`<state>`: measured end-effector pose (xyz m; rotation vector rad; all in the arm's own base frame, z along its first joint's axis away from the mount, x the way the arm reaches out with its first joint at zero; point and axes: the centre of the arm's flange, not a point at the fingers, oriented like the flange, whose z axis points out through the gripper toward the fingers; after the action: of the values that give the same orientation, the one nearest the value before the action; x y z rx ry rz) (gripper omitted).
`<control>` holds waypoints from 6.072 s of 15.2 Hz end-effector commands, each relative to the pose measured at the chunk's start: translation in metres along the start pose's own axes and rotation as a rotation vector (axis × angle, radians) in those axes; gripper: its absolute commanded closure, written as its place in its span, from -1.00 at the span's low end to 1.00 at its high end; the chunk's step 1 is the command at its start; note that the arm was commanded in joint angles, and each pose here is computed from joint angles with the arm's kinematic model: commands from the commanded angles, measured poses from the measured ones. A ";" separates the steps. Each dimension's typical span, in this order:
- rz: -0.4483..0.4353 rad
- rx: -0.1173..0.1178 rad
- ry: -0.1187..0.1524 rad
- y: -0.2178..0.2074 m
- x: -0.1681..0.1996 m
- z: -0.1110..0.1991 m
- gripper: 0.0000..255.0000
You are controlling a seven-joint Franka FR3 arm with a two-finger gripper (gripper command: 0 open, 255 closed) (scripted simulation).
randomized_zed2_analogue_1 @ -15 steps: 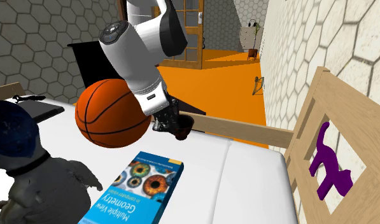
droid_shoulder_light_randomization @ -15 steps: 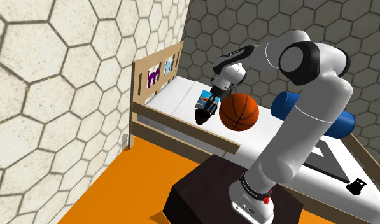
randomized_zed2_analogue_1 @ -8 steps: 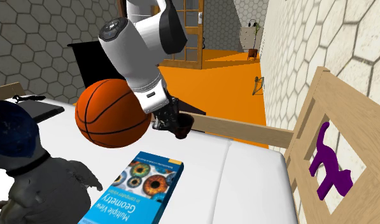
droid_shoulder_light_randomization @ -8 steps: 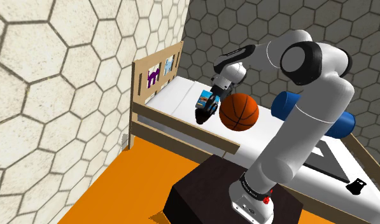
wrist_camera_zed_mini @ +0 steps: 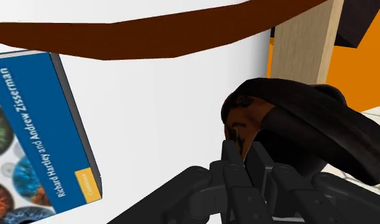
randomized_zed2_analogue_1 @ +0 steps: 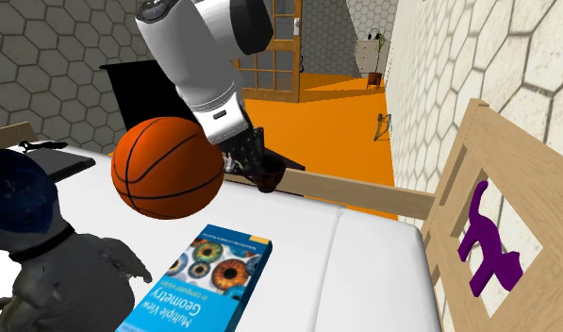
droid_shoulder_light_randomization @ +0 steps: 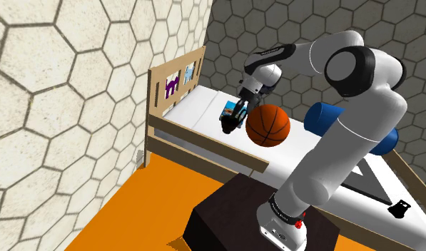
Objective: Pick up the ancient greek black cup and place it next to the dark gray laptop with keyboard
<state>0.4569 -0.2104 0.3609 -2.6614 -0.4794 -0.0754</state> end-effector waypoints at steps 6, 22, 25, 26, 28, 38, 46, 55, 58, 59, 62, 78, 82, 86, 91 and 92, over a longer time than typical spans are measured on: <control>0.000 0.000 0.000 -0.015 0.005 -0.033 1.00; 0.000 0.000 0.000 -0.050 0.016 -0.109 1.00; 0.000 0.000 0.000 -0.056 0.018 -0.123 1.00; 0.000 0.000 0.000 -0.058 0.019 -0.128 1.00; 0.000 0.000 0.000 -0.062 0.020 -0.138 1.00; 0.000 0.000 0.000 -0.067 -0.055 -0.168 1.00; 0.000 0.000 0.000 -0.062 -0.159 -0.185 1.00; 0.000 0.000 0.000 -0.056 -0.276 -0.205 1.00; 0.000 0.000 0.000 -0.054 -0.315 -0.211 1.00; 0.000 0.000 0.000 -0.053 -0.328 -0.214 1.00; 0.000 0.000 0.000 -0.052 -0.367 -0.220 1.00; 0.000 0.000 0.000 -0.037 -0.532 -0.233 1.00; 0.000 0.000 0.000 -0.029 -0.535 -0.214 1.00; 0.000 0.000 0.000 -0.020 -0.537 -0.194 1.00; 0.000 0.000 0.000 -0.009 -0.541 -0.171 1.00; 0.000 0.000 0.000 -0.007 -0.541 -0.166 1.00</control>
<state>-0.0497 -0.4489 0.4515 -2.6611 -0.4789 -0.0750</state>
